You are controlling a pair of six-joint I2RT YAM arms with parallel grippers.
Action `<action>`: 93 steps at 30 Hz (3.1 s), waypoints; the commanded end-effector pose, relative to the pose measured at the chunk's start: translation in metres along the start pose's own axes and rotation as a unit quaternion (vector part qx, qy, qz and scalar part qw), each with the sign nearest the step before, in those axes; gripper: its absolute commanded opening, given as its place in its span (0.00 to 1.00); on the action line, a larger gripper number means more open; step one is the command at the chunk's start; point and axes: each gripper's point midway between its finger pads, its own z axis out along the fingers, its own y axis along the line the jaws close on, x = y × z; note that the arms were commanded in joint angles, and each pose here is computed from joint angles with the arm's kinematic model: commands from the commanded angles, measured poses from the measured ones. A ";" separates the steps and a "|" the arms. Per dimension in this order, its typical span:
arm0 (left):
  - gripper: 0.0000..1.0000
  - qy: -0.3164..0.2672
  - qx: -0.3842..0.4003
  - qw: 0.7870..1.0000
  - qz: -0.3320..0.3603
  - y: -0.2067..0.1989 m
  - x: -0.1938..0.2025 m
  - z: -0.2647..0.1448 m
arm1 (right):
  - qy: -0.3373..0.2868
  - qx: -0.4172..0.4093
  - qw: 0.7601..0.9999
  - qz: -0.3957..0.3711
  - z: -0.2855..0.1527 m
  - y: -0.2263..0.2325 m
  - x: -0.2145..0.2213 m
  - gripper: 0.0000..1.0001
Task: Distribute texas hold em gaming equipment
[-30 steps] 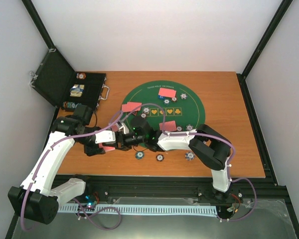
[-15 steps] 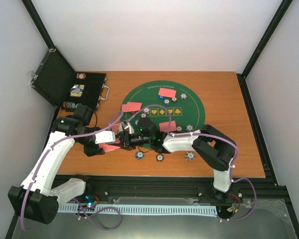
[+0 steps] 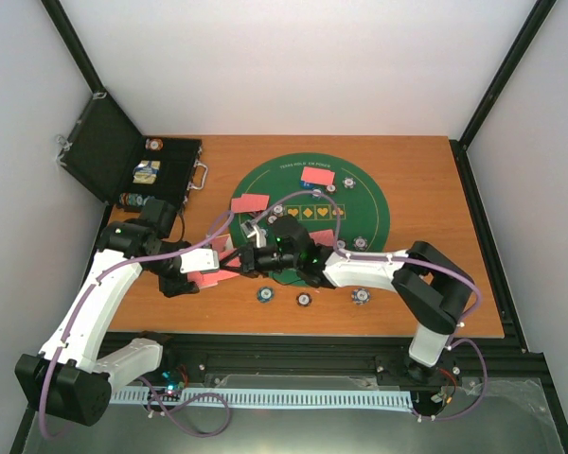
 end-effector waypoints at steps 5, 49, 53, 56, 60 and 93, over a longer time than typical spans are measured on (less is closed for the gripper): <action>0.01 -0.019 -0.015 1.000 0.014 0.003 -0.009 -0.009 | -0.020 0.047 0.999 0.005 -0.024 -0.009 -0.004 0.03; 0.01 -0.006 -0.019 1.000 0.023 0.005 -0.004 -0.008 | -0.104 0.443 0.889 0.054 -0.260 -0.180 -0.122 0.36; 0.01 -0.006 -0.018 1.000 0.022 0.005 -0.004 -0.007 | -0.086 0.440 0.893 0.046 -0.241 -0.187 -0.137 0.37; 0.01 -0.009 -0.018 1.000 0.022 0.006 -0.006 -0.008 | -0.065 0.449 0.890 0.048 -0.226 -0.204 -0.142 0.37; 0.01 -0.007 -0.018 1.000 0.021 0.007 -0.005 -0.007 | -0.053 0.468 0.881 0.048 -0.216 -0.223 -0.151 0.37; 0.01 -0.005 -0.025 0.999 0.025 0.005 -0.003 -0.010 | 0.016 0.515 0.857 0.025 -0.190 -0.252 -0.094 0.35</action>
